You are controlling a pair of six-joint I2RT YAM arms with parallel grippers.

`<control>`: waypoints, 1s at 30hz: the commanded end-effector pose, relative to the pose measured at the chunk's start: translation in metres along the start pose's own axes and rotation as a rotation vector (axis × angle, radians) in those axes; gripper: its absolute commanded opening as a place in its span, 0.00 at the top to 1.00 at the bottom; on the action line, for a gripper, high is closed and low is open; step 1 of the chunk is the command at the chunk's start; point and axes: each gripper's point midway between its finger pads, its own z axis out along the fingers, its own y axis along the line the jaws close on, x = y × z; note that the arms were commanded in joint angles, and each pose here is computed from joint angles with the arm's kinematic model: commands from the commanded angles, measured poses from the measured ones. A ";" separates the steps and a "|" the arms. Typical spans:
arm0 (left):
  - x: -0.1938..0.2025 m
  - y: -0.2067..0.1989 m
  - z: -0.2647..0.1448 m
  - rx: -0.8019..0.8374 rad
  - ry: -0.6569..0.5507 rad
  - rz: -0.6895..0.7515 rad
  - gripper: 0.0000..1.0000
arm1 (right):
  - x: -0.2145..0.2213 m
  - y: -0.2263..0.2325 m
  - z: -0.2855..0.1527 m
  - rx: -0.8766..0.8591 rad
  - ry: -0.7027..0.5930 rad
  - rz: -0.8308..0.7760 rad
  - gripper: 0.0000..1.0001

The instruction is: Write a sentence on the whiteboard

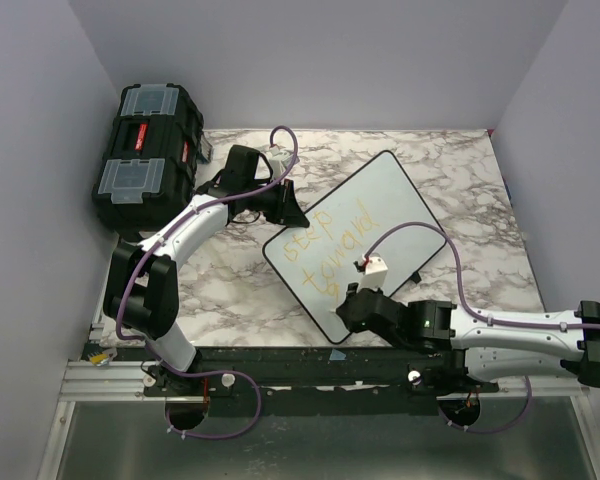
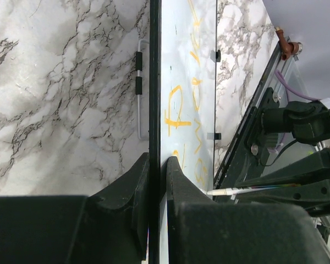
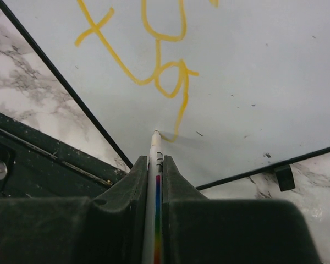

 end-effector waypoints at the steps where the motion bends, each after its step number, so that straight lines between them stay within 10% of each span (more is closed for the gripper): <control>1: -0.003 0.017 -0.001 -0.092 -0.022 0.086 1.00 | -0.027 0.016 0.005 -0.036 -0.117 0.013 0.99; 10: -0.003 0.015 -0.002 -0.091 -0.021 0.078 1.00 | -0.075 -0.020 -0.023 0.097 -0.313 0.049 0.99; 30: -0.004 0.012 -0.004 -0.093 -0.024 0.076 1.00 | -0.058 -0.020 -0.008 0.134 -0.252 0.003 0.99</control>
